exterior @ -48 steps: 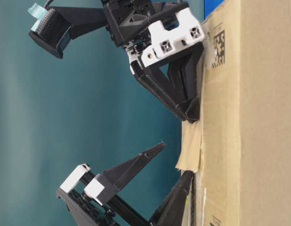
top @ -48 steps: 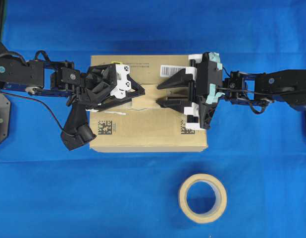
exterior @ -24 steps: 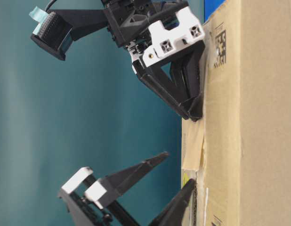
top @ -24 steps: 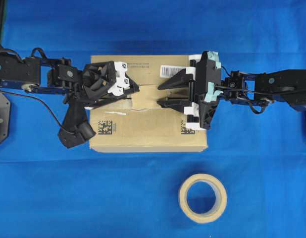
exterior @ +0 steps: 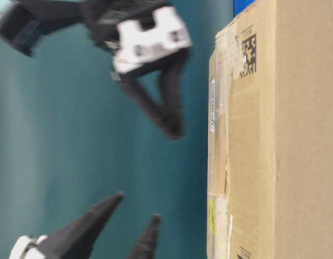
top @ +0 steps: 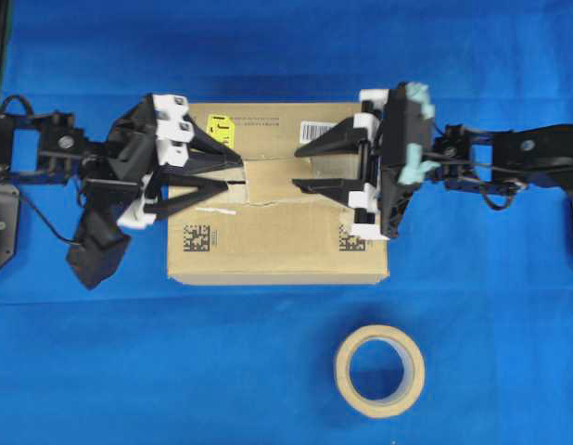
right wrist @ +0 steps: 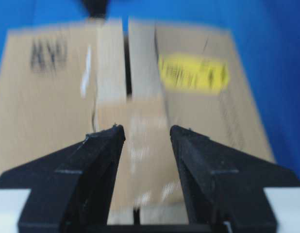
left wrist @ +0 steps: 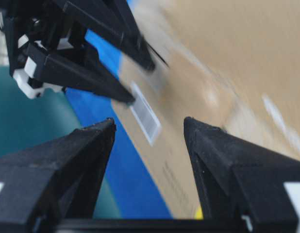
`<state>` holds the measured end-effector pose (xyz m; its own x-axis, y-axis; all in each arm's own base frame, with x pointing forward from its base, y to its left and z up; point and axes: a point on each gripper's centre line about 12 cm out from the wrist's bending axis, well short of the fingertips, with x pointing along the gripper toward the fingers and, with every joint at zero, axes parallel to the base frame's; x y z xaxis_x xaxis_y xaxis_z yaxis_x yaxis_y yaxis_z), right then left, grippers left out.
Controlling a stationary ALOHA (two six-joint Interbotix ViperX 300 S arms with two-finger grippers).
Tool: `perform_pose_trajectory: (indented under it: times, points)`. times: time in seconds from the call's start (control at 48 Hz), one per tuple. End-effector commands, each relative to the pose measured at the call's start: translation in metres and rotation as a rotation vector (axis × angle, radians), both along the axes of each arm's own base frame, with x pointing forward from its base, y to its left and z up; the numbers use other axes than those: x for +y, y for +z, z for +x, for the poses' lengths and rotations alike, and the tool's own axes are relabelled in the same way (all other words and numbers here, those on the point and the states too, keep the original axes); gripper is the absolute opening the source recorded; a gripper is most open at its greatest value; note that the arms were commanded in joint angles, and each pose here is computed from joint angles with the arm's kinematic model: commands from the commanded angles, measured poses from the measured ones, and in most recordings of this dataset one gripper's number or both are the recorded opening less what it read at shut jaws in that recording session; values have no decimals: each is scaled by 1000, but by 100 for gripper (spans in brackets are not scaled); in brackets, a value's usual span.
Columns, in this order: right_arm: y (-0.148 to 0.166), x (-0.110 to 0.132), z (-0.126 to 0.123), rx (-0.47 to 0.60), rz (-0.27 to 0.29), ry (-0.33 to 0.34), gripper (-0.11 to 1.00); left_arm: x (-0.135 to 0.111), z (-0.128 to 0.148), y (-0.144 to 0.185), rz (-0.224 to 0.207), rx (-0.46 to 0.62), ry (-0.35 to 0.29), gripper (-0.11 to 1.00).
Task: Apply tape along the seams of the closed cardboard box to seal it securely.
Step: 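Press both grippers along the taped seam to smooth the tape down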
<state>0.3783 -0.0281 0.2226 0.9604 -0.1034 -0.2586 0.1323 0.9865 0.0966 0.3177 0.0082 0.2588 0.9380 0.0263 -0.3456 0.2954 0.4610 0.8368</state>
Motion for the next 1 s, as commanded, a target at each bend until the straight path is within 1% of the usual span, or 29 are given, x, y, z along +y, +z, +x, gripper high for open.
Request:
perform_pose_trajectory:
  times: [0.0,0.083,0.104,0.167,0.208,0.25,0.313,0.354,0.396,0.417,0.563,0.667,0.75,0.834,0.98]
  points:
    - [32,0,0,-102,-11,-1,51,-2,1,17,-134,-98,39,53]
    - [39,-2,-1,-141,-19,-9,51,-1,3,17,-295,-111,90,48]
    - [40,-3,-1,-149,-20,-12,51,-1,5,17,-350,-112,107,46]
    - [42,-5,0,-169,-28,-18,49,-1,8,14,-434,-108,134,38]
    - [43,-5,1,-176,-36,-16,46,-1,11,12,-490,-109,152,31]
    - [44,-5,2,-183,-42,-14,39,-1,14,9,-538,-109,168,23]
    - [44,-6,4,-187,-54,-12,23,-1,20,8,-589,-120,182,11]
    - [44,-5,6,-185,-56,-9,11,-1,24,6,-607,-128,185,3]
    - [42,-6,8,-180,-62,-8,0,-1,28,4,-615,-136,186,-1]
    - [42,-5,9,-180,-63,-7,-1,-1,30,2,-617,-134,188,-1]
    - [38,-5,14,-165,-68,-4,-1,0,45,-8,-634,-131,196,0]
    - [28,-6,19,-142,-65,-5,-1,1,55,-17,-645,-122,207,0]
    - [16,-7,24,-113,-64,-4,-1,5,60,-26,-673,-107,233,0]
    - [4,-7,29,-84,-58,-4,-1,10,63,-36,-716,-90,267,0]
    - [-14,-8,39,-44,-51,-7,-1,12,62,-46,-748,-68,295,0]
